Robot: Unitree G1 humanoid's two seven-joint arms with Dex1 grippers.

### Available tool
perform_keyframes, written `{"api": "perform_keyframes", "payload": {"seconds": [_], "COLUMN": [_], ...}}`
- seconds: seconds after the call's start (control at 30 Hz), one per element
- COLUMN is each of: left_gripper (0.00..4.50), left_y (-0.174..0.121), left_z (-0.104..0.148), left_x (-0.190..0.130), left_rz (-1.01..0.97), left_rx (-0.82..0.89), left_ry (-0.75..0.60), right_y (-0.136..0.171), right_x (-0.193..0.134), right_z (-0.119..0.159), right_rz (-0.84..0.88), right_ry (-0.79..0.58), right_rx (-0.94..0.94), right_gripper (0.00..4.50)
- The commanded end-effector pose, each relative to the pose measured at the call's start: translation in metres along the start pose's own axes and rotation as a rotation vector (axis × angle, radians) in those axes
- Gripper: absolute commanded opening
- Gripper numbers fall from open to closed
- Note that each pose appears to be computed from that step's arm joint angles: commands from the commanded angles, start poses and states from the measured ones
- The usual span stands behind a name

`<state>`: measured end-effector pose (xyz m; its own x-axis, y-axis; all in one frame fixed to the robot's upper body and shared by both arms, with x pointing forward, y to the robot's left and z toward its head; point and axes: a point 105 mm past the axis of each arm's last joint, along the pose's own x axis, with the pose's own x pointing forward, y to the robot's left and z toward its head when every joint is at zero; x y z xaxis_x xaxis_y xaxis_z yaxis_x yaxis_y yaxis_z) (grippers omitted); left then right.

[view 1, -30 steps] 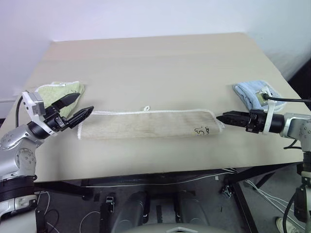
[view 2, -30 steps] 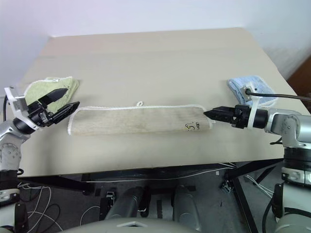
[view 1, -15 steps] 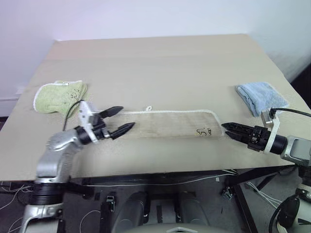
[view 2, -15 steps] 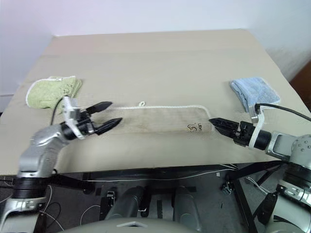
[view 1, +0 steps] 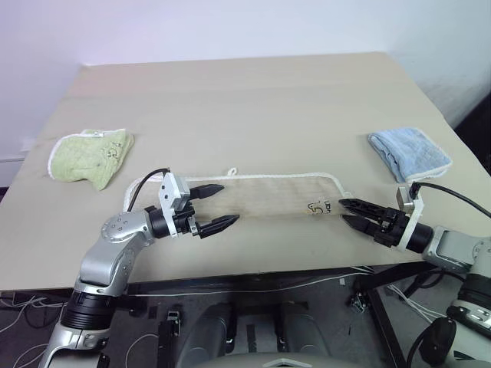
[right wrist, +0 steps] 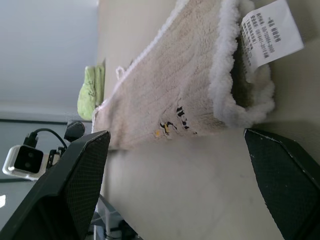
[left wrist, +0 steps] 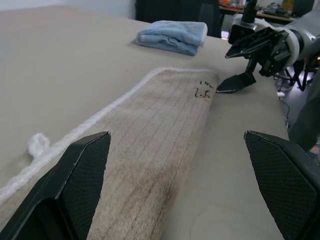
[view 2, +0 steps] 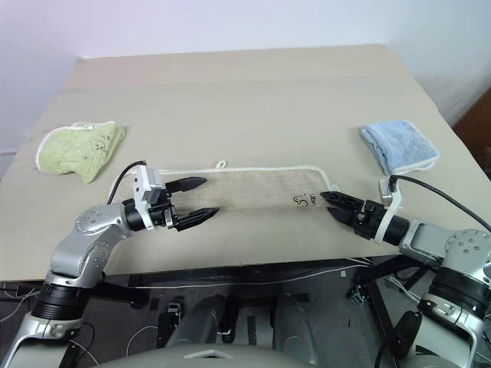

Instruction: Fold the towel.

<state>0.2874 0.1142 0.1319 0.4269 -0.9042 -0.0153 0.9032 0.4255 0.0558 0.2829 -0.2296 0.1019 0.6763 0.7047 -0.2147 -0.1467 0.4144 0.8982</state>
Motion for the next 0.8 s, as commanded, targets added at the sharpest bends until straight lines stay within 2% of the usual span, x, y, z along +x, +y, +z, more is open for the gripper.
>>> {"api": "perform_keyframes", "payload": {"seconds": [0.03,0.17,0.37,0.43,0.53,0.8], "left_gripper": [4.49,4.49,4.49,4.5,4.5,4.5], "left_y": [-0.004,-0.005,-0.003,-0.003,-0.002,-0.002], "left_z": [0.009,0.008,0.007,0.007,0.006,0.001], "left_x": [0.004,0.003,0.001,0.001,0.002,0.0], "left_rz": [-0.023,-0.029,-0.025,-0.025,-0.022,-0.021], "left_rx": [0.046,0.051,0.059,0.06,0.063,0.069], "left_ry": [-0.017,-0.013,-0.008,-0.009,-0.009,0.0], "right_y": [-0.002,-0.003,-0.004,-0.004,-0.012,0.0], "right_x": [0.008,0.012,0.014,0.016,0.017,0.02], "right_z": [0.005,0.016,0.019,0.018,0.015,0.023], "right_rz": [-0.021,-0.044,-0.06,-0.046,-0.113,-0.047], "right_ry": [-0.034,-0.092,-0.094,-0.095,-0.087,-0.123], "right_rx": [0.03,0.046,0.059,0.08,0.056,0.049], "right_gripper": [4.5,4.5,4.5,3.92,2.89,0.12]}}
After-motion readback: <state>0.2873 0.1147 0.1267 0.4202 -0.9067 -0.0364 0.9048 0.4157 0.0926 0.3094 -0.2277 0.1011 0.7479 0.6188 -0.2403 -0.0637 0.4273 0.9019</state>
